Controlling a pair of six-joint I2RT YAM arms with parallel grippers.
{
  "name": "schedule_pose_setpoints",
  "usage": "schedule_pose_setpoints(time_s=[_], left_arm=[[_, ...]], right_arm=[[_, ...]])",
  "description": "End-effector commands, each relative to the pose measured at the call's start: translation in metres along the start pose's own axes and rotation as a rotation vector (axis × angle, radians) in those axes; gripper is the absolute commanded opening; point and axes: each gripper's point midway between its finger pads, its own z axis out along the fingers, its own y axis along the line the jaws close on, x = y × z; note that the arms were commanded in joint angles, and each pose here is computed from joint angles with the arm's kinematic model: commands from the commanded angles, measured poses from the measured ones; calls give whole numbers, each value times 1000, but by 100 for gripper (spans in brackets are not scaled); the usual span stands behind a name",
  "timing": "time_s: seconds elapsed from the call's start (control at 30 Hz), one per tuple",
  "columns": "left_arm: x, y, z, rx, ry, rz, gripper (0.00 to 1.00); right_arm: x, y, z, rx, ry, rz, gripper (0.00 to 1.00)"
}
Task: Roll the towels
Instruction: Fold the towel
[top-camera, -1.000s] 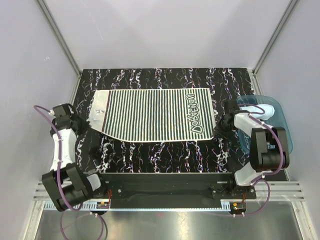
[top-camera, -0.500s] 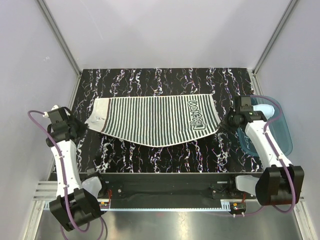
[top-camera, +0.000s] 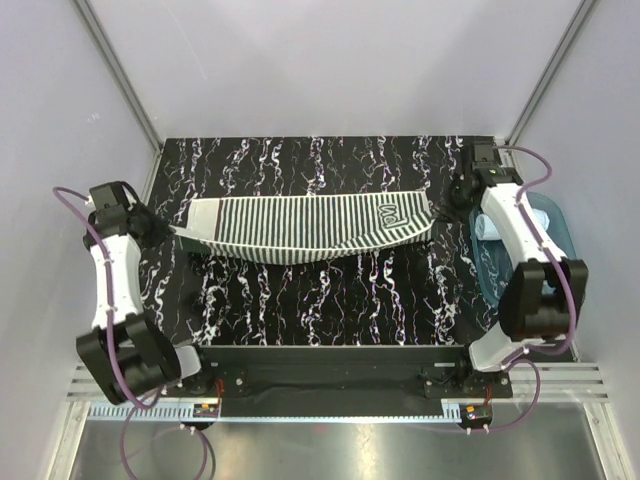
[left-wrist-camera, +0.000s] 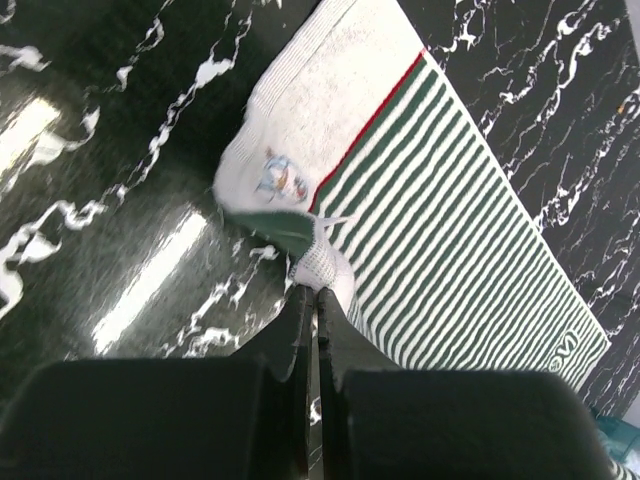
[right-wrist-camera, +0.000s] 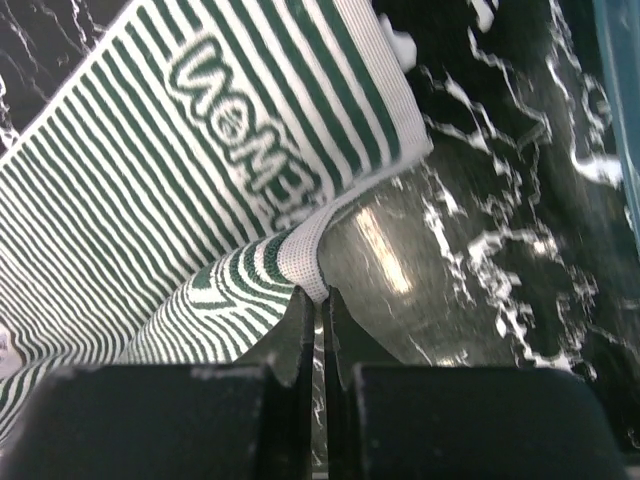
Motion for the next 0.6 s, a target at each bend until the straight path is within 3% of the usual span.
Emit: schedule_pose_setpoints(time_s=[0.0, 0.2, 0.57], left_arm=[[-29, -32, 12, 76, -24, 42, 0], [-41, -33, 59, 0, 34, 53, 0], [-56, -42, 105, -45, 68, 68, 0]], right_arm=[[-30, 10, 19, 19, -27, -35, 0], [-57, 30, 51, 21, -5, -45, 0], [-88, 45, 87, 26, 8, -50, 0]])
